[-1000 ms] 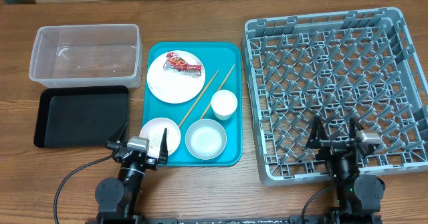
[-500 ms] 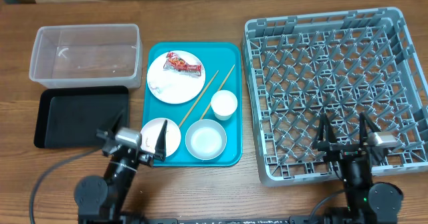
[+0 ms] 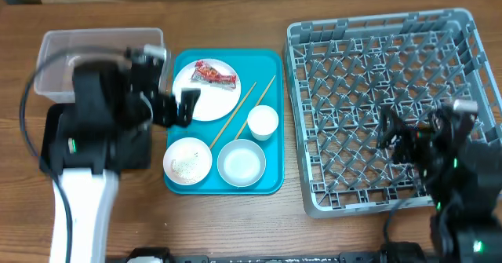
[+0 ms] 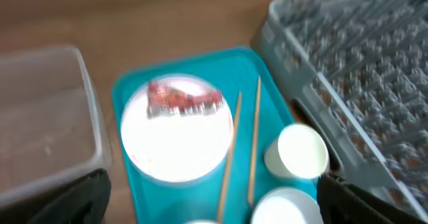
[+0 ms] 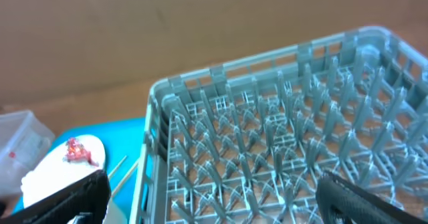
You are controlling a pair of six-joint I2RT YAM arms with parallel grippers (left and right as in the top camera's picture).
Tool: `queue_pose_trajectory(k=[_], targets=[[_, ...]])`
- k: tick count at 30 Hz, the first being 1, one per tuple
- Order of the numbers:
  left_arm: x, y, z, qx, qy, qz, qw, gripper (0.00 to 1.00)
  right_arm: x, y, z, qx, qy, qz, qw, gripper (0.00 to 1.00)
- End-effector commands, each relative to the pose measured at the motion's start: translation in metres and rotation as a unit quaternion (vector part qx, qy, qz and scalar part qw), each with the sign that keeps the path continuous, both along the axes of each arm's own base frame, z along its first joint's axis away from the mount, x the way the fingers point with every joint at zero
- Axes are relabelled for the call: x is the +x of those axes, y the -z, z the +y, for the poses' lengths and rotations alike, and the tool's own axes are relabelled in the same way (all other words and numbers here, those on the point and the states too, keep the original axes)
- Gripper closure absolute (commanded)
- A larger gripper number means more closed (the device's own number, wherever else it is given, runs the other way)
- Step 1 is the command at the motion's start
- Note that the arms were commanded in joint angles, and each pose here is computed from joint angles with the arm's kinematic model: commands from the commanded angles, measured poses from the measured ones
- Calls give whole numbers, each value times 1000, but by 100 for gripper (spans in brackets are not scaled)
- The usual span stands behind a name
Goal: Sort waste into correct bins and load items into the dishwasher
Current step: 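Reach the left gripper to the white tissue on the plate and grasp it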
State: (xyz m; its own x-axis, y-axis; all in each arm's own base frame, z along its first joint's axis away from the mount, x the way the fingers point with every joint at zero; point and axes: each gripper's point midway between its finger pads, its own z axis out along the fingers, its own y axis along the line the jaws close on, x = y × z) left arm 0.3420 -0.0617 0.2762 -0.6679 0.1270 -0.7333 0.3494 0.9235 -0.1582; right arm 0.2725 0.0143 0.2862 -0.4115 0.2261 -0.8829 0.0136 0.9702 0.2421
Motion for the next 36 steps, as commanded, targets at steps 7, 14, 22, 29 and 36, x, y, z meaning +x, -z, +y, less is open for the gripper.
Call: queue_pose_trajectory(k=[7,14,22,29,36], targets=[[66,56,-11,-42,5,137,990,0,47,64,13,21,-34,143,989,0],[82,167,3,75,-136,264,952,1,55,97,15,28,-39,199,979,0],[85,247,-10,141,-139,315,928,11,54,97,15,28,-39,201,978,0],[86,275,-10,146,-137,333,922,55,54,97,15,28,-39,201,978,0],[81,249,-18,125,-125,349,920,96,54,97,15,28,-39,201,978,0]])
